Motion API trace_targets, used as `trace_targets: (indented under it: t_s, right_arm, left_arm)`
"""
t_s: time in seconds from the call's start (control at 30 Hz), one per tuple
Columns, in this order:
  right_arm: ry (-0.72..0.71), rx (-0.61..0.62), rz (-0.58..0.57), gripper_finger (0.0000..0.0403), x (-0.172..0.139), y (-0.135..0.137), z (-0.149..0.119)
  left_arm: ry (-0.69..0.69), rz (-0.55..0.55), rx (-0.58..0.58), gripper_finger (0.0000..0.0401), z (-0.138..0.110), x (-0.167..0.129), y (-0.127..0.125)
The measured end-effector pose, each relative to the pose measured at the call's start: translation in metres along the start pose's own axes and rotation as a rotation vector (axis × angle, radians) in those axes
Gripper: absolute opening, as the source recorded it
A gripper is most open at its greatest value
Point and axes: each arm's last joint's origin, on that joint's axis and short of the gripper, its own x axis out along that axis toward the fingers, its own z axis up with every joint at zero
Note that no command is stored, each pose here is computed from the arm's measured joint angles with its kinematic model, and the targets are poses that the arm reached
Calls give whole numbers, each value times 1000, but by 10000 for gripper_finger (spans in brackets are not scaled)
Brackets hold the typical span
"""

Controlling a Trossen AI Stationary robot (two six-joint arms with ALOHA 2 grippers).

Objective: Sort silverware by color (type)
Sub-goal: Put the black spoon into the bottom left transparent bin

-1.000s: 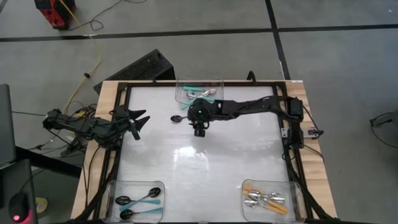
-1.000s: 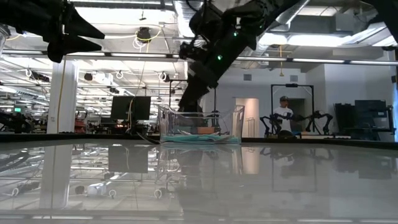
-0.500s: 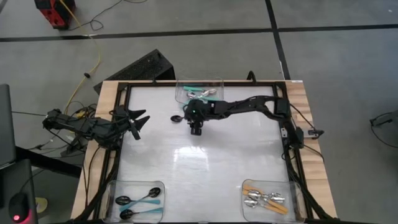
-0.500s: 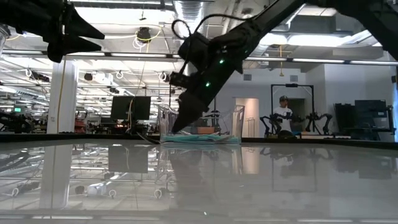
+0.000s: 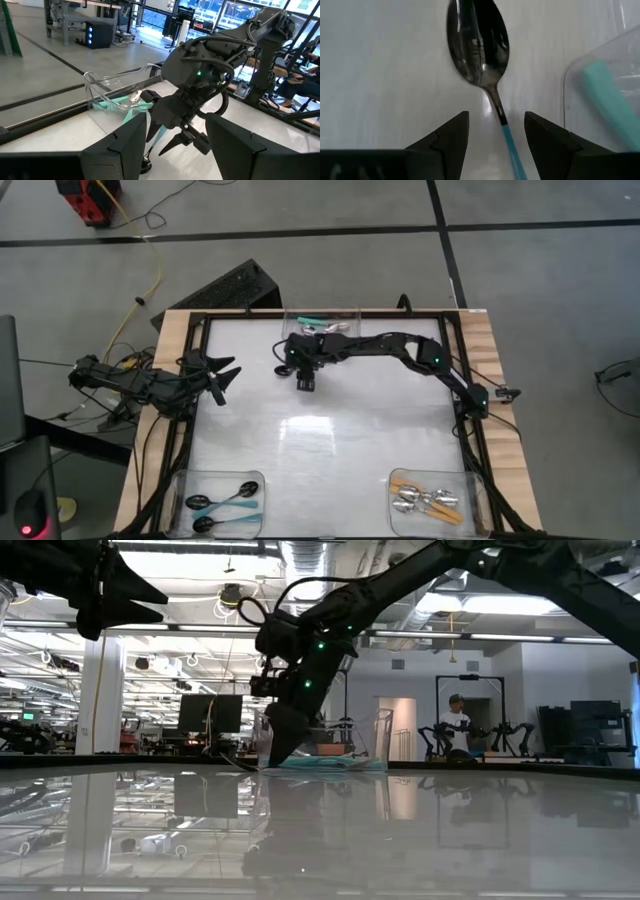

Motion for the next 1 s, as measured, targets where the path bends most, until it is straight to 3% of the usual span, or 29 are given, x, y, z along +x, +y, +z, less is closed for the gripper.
trace_targets:
  t_s: [0.4, 0.83, 1.0]
  right_arm:
    - [48, 19, -21, 218, -4, -7, 0]
    - [49, -1, -19, 218, -4, 5, 2]
    - [38, 82, -33, 218, -5, 6, 4]
  left_arm:
    - [0, 0, 1, 190, 0, 0, 0]
    - [0, -1, 1, 190, 0, 0, 0]
    - [0, 0, 1, 190, 0, 0, 0]
